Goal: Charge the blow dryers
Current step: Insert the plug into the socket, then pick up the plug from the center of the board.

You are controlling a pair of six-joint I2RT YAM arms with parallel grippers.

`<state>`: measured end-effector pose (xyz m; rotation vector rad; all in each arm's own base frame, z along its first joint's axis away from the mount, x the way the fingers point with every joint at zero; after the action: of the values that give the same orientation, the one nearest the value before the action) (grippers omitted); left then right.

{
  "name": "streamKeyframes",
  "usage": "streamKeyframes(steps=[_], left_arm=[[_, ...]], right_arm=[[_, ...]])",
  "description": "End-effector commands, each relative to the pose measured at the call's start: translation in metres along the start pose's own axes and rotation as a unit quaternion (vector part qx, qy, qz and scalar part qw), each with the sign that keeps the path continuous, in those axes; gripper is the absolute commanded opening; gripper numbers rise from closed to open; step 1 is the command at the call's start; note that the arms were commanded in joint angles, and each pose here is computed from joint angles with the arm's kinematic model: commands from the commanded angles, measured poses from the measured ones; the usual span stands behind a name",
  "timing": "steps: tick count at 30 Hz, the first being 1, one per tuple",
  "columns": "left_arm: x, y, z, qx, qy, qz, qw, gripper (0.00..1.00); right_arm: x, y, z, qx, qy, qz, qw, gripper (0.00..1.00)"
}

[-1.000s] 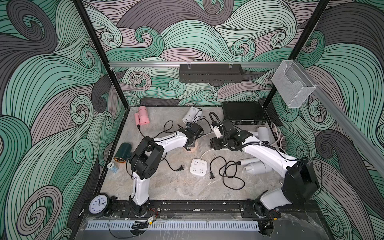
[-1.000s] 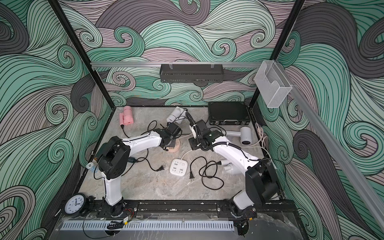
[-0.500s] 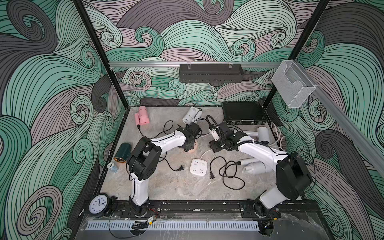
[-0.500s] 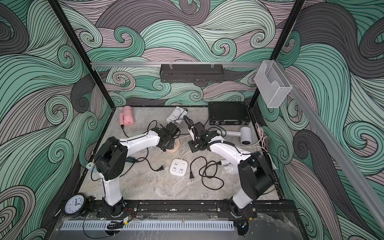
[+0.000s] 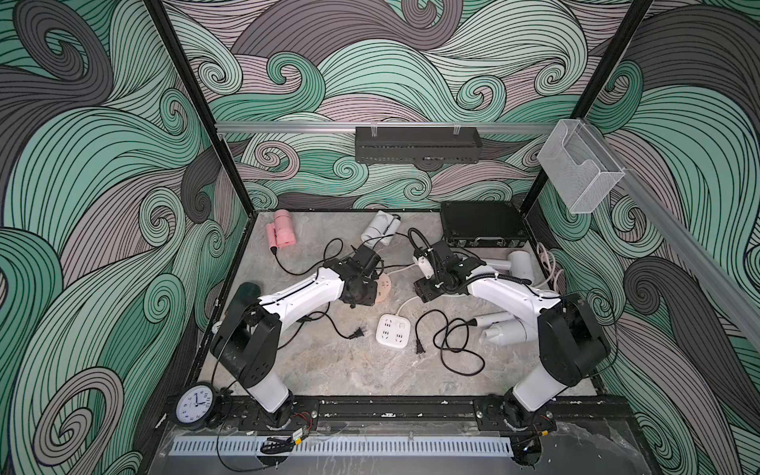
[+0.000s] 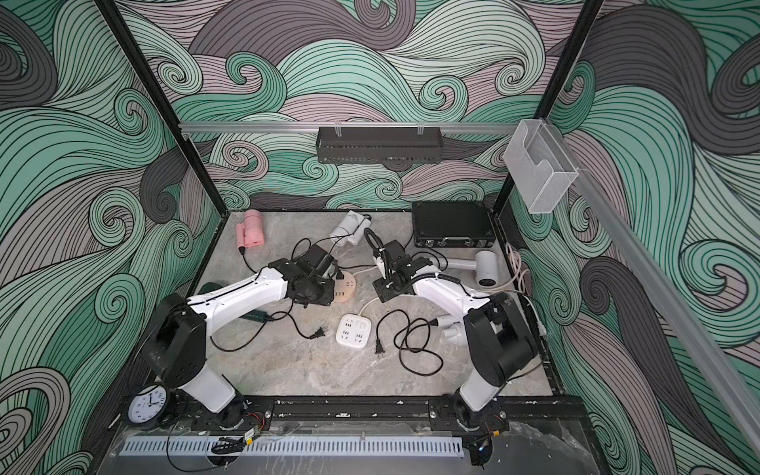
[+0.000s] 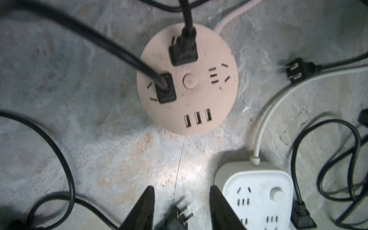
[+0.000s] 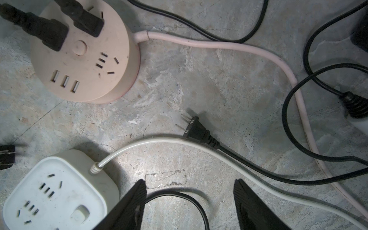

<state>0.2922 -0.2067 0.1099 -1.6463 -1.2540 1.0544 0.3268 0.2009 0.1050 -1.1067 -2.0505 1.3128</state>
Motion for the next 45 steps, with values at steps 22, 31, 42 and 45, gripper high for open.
streamKeyframes(steps=[22, 31, 42, 45], left_arm=[[0.023, -0.043, 0.017, -0.029, -0.076, 0.076, 0.994, 0.45], [0.03, -0.042, 0.015, -0.029, -0.082, 0.072, 0.994, 0.44], [0.037, -0.05, 0.014, -0.038, -0.094, 0.065, 0.993, 0.44], [0.038, -0.053, 0.015, -0.039, -0.098, 0.065, 0.992, 0.44]], right_arm=[[-0.014, 0.066, -0.001, 0.09, -0.047, -0.037, 0.994, 0.55], [-0.014, 0.072, 0.006, 0.113, -0.05, -0.038, 0.992, 0.52], [-0.023, 0.077, -0.001, 0.116, -0.05, -0.014, 0.992, 0.29], [-0.022, 0.076, -0.007, 0.107, -0.052, -0.016, 0.993, 0.19]])
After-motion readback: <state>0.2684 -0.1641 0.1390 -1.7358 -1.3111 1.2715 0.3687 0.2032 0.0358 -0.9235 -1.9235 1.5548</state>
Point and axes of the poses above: each gripper's point midway between its finger pads, its own y axis out along the fingers, its own x axis along the line the jaws close on, z = x × y, the point moved 2 cm from there along -y, back along the fingers, and after that the axes turned 3 degrees about -y, right-handed, at the moved point
